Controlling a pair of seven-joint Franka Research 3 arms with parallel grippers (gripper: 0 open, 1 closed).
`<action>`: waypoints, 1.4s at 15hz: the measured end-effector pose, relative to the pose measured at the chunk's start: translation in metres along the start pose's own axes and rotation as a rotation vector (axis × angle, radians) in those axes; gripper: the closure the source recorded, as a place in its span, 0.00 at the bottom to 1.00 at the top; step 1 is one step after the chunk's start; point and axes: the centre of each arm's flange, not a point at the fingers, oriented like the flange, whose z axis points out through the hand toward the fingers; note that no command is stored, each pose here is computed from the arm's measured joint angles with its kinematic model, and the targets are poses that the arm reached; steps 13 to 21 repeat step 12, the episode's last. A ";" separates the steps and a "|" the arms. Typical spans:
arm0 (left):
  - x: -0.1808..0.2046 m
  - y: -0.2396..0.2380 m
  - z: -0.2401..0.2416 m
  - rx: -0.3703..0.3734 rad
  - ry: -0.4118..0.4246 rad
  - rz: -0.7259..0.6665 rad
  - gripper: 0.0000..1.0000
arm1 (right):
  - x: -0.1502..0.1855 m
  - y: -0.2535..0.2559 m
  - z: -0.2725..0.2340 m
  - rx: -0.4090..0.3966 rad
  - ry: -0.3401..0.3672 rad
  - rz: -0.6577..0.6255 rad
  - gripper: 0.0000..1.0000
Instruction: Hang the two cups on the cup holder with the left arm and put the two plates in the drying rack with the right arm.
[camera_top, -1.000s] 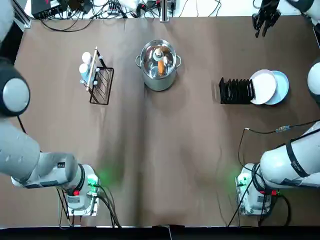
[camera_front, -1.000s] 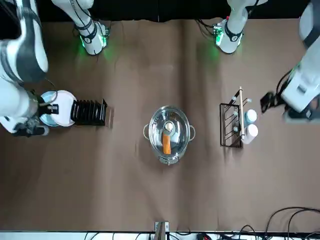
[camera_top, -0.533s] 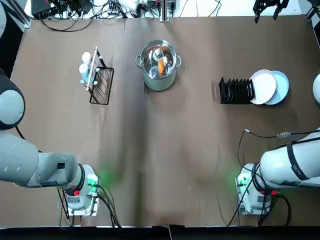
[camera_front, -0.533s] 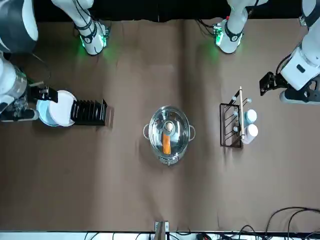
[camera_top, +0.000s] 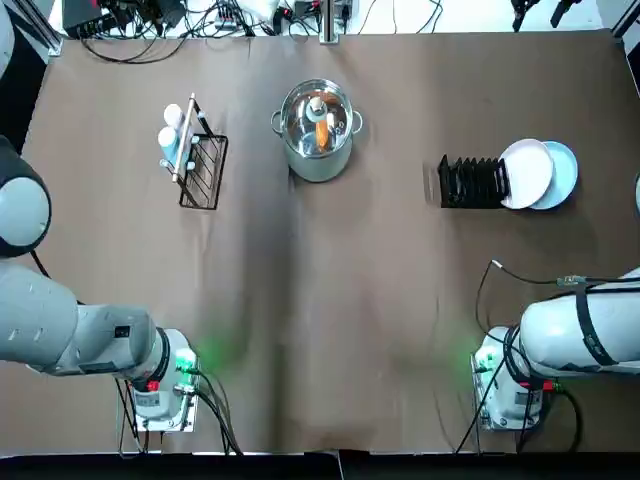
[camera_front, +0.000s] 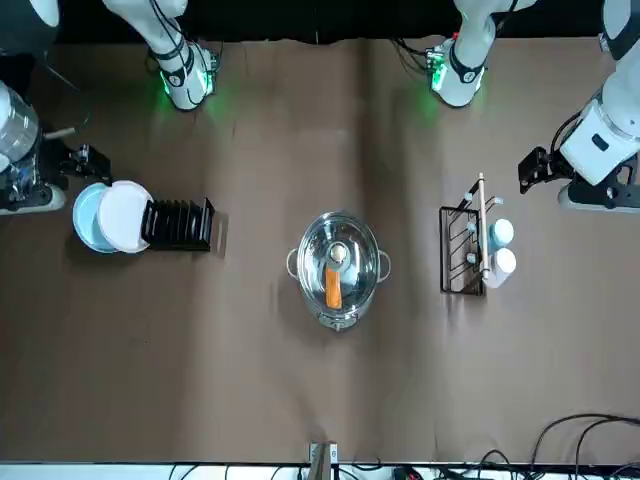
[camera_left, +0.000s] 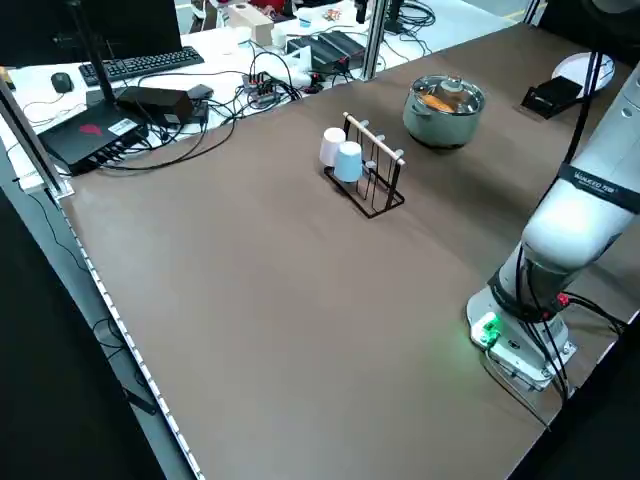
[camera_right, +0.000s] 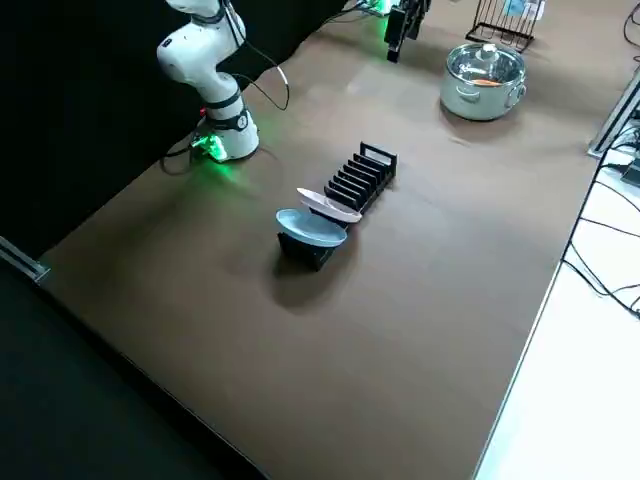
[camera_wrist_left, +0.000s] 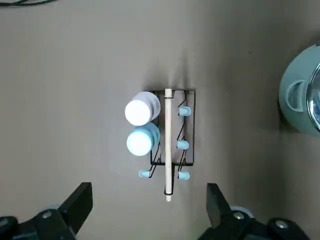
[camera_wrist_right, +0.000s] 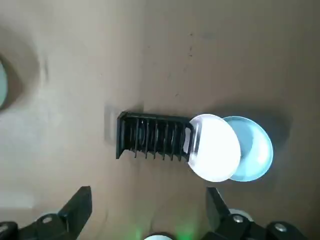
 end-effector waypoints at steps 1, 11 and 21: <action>0.000 -0.001 0.000 0.000 0.000 -0.001 0.00 | -0.003 -0.001 -0.003 0.008 0.003 -0.010 0.00; 0.000 -0.003 0.000 0.000 0.000 -0.005 0.00 | -0.034 -0.004 -0.002 0.019 0.045 -0.027 0.00; 0.000 -0.003 0.000 0.000 0.000 -0.005 0.00 | -0.034 -0.004 0.003 0.019 0.035 -0.029 0.00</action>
